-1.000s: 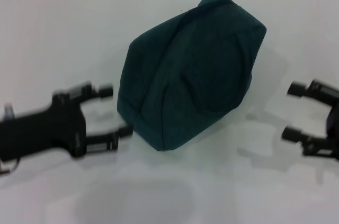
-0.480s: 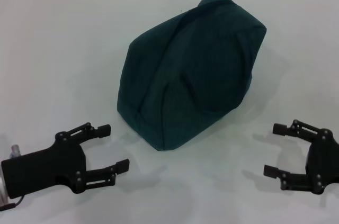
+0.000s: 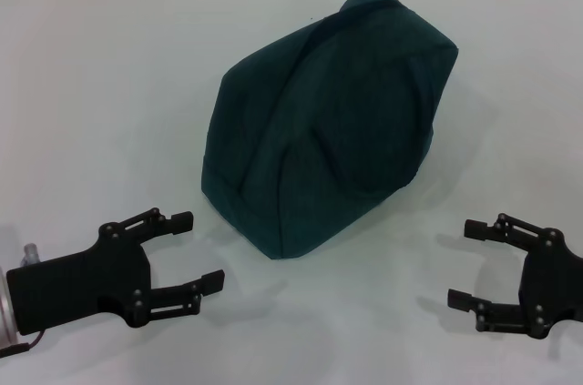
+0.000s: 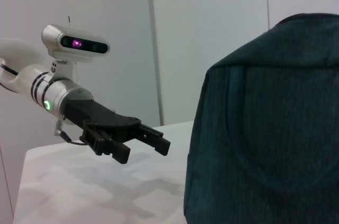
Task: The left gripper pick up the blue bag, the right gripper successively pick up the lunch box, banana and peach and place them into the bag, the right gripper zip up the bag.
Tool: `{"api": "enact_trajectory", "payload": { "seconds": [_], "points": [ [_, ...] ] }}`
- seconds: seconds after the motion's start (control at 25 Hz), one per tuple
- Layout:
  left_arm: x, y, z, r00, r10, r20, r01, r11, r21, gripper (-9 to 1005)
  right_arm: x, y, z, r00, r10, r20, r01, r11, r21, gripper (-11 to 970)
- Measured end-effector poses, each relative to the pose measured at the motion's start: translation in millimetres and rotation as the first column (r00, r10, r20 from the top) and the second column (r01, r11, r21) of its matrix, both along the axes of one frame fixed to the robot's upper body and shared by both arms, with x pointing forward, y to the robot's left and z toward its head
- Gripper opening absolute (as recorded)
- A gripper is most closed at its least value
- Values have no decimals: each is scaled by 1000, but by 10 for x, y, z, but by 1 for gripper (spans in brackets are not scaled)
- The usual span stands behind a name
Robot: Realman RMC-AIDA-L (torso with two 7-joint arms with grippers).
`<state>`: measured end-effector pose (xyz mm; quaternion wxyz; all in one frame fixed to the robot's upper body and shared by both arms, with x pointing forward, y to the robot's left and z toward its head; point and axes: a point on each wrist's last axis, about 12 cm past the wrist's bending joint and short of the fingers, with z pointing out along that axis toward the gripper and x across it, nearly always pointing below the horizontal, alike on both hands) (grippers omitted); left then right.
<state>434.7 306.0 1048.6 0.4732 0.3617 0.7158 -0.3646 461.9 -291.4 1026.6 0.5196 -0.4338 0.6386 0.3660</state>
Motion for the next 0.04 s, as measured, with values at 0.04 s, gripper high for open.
{"api": "enact_trajectory", "payload": {
  "seconds": [0.04],
  "points": [
    [0, 1, 0, 1000, 0, 0, 0, 1000, 0, 894, -1, 1, -1, 1000, 0, 0, 0, 1000, 0, 870]
  ]
}}
